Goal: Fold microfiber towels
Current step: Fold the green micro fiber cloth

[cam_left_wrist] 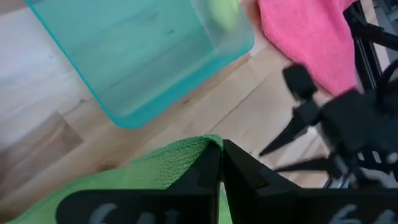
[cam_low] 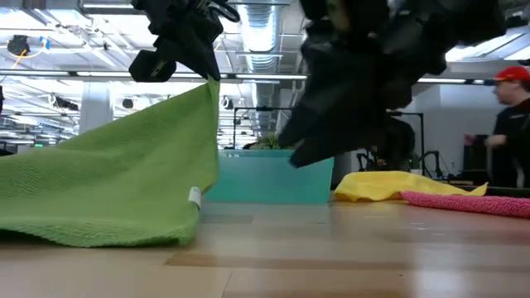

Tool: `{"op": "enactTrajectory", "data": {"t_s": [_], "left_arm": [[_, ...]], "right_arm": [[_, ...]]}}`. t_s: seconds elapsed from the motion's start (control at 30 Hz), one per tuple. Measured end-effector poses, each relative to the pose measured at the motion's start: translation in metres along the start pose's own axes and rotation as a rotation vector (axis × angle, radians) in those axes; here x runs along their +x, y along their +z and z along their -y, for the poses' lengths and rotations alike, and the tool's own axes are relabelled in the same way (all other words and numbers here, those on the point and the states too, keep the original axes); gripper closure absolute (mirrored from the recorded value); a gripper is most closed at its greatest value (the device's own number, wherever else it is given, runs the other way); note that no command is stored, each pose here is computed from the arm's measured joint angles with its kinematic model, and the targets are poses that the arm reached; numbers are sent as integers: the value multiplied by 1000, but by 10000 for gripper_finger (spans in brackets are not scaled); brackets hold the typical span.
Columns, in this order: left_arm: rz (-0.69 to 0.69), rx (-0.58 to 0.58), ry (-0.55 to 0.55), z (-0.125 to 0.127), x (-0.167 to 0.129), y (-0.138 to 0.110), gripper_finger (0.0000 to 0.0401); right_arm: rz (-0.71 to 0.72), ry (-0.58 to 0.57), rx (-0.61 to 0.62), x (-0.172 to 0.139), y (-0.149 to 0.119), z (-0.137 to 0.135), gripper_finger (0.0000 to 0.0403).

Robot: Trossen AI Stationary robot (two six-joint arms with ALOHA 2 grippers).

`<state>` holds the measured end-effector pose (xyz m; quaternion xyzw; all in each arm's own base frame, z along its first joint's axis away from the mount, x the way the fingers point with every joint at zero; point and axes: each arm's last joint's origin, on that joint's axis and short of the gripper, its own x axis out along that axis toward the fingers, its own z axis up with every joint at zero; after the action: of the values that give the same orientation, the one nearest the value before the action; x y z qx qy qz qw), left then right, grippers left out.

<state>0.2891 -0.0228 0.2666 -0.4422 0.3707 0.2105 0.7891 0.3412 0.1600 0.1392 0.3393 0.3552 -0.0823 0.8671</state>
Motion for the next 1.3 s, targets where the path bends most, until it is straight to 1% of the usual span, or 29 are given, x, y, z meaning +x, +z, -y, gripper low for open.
{"op": "enactTrajectory", "data": {"t_s": [0.1, 0.17, 0.27, 0.4, 0.5, 0.63, 0.83, 0.9, 1.0, 1.3], "left_arm": [[5, 18, -4, 0, 0, 0, 401], [7, 30, -3, 0, 0, 0, 401], [11, 46, 0, 0, 0, 0, 401], [20, 63, -2, 1, 0, 1, 401], [39, 65, 2, 1, 0, 2, 401], [54, 78, 1, 1, 0, 2, 401], [61, 77, 3, 2, 0, 3, 401], [61, 78, 3, 2, 0, 3, 401], [62, 78, 3, 2, 0, 3, 401], [62, 77, 3, 2, 0, 3, 401]], "right_arm": [[0, 15, 7, 12, -2, -13, 221], [4, -3, 0, 18, -2, -18, 202], [-4, -45, -2, 27, -2, -24, 190], [-3, -78, -6, 37, -3, -27, 193], [-4, -74, -8, 45, -5, -31, 202], [-13, -81, -16, 45, -8, -32, 213], [-50, -125, -25, 43, -16, -30, 223], [-69, -154, -34, 41, -21, -29, 221], [-63, -165, -39, 41, -21, -28, 214], [-37, -135, -41, 41, -22, -33, 180]]}}
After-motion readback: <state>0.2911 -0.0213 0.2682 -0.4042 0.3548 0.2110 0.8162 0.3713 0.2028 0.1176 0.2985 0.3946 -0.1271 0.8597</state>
